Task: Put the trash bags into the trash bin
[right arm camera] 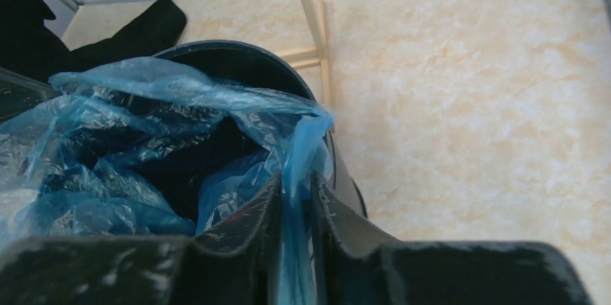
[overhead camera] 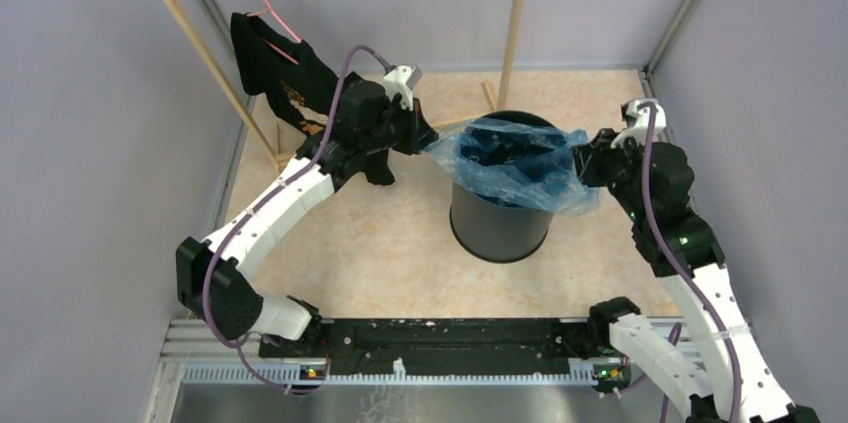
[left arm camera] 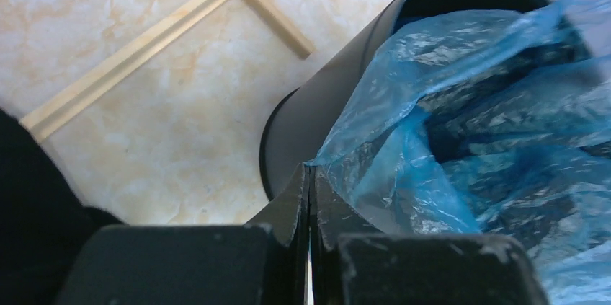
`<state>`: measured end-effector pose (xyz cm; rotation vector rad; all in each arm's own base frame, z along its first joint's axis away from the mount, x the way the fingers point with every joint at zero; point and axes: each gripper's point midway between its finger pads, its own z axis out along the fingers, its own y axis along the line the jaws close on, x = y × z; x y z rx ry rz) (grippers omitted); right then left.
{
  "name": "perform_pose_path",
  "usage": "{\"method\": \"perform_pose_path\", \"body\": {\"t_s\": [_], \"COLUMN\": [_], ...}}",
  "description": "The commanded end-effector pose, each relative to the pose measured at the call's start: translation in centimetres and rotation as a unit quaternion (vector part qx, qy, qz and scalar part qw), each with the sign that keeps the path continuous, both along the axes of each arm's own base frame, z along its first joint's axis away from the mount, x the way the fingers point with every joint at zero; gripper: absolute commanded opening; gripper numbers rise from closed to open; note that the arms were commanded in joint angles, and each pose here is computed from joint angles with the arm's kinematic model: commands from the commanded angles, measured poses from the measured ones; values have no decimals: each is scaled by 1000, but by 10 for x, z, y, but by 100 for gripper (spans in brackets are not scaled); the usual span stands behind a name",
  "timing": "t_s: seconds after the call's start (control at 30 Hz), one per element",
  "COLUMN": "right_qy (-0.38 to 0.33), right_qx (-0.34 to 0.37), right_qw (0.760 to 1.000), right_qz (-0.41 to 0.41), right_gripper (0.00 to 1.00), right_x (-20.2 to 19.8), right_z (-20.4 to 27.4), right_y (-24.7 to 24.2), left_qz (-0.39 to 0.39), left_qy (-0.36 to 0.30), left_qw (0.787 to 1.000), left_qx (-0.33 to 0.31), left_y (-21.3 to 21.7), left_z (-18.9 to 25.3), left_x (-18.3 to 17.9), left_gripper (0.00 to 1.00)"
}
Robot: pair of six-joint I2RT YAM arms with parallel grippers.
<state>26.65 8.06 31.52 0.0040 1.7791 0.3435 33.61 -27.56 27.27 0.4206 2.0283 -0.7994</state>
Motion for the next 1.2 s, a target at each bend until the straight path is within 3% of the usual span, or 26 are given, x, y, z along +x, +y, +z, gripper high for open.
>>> {"method": "perform_pose_path", "body": {"t_s": [0.0, 0.1, 0.37, 0.43, 0.5, 0.6, 0.73, 0.93, 1.03, 1.17], "right_qy": [16, 65, 125, 122, 102, 97, 158, 124, 104, 94], "right_qx": [-3, -30, -64, -70, -79, -106, -138, -85, -78, -82], "right_qw": [1000, 997, 989, 989, 990, 989, 976, 972, 973, 977], "right_qz": [23, 28, 55, 52, 52, 37, 50, 182, 193, 175], "right_gripper": [29, 50, 72, 74, 83, 86, 81, 73, 70, 51], "right_x": [0, 3, 7, 12, 16, 24, 41, 43, 51, 64], "right_z": [21, 15, 12, 19, 31, 50, 38, 44, 49, 51], "right_y": [8, 8, 14, 14, 12, 5, 9, 60, 67, 65], "left_qz": [-24, -29, -24, -25, -25, -29, -36, -42, -46, -47], "left_qy": [-81, -83, -87, -87, -89, -93, -99, -107, -105, -103], "left_qw": [994, 994, 993, 993, 993, 993, 992, 991, 991, 991], "left_qx": [-67, -72, -70, -71, -72, -70, -63, -67, -71, -73], "left_y": [-11, -13, -10, -11, -11, -12, -14, -17, -20, -21], "left_z": [61, 66, 68, 71, 74, 78, 84, 95, 97, 99], "left_x": [2, 0, 0, 0, 1, 2, 3, 5, 6, 7], "left_gripper": [0, 0, 0, 0, 0, 0, 0, 0, 0, 0]}}
